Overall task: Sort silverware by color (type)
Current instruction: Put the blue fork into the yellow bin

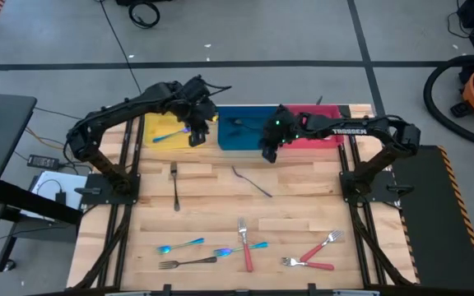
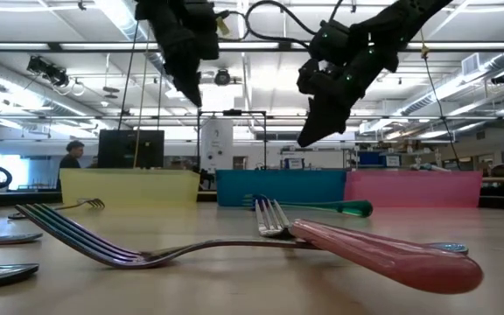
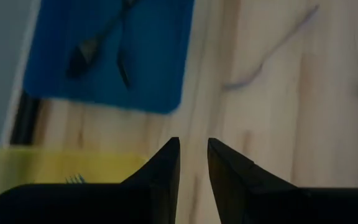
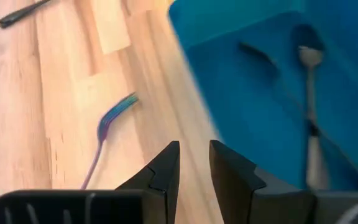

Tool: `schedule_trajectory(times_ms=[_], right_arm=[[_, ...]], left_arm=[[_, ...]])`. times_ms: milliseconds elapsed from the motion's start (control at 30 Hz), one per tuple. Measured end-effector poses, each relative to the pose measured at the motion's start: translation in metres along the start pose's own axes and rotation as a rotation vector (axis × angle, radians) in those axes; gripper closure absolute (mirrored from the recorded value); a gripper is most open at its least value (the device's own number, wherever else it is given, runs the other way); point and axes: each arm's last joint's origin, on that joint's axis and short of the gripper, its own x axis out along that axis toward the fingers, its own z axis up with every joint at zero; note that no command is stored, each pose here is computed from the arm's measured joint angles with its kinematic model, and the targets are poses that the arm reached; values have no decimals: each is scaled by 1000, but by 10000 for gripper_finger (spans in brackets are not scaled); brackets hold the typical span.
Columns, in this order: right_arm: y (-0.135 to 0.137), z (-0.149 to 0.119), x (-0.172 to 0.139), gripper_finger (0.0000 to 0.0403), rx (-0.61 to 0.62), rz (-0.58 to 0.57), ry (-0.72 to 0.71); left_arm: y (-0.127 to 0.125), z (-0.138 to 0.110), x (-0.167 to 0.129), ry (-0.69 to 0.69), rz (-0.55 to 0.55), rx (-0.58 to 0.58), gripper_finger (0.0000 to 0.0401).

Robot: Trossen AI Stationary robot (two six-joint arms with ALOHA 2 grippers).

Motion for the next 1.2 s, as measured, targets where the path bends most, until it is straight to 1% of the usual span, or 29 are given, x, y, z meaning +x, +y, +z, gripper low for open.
schedule_trajectory(times_ms=[100,267,367,533,700,767,900,1033,1200], right_arm=[[7,-6,15,308,-7,20,24],[21,-15,37,308,-18,51,89],[32,-21,47,308,-38,91,123],[54,-28,55,308,-58,171,159],[76,-33,61,308,-89,192,169],[84,-36,66,308,-103,192,164],[93,-44,78,308,-124,141,175],[92,-50,86,308,-101,63,190],[92,-52,91,308,-80,56,200]], left_arm=[[-2,-8,5,61,-22,-15,319],[-6,-29,28,172,-58,-80,319],[-8,-43,42,237,-80,-96,319],[-16,-54,59,274,-91,-130,319],[-29,-54,67,277,-104,-103,319],[-35,-53,69,275,-110,-83,319],[-46,-51,71,279,-124,-47,319],[-56,-49,72,281,-133,-23,319],[-66,-47,73,280,-144,7,319]])
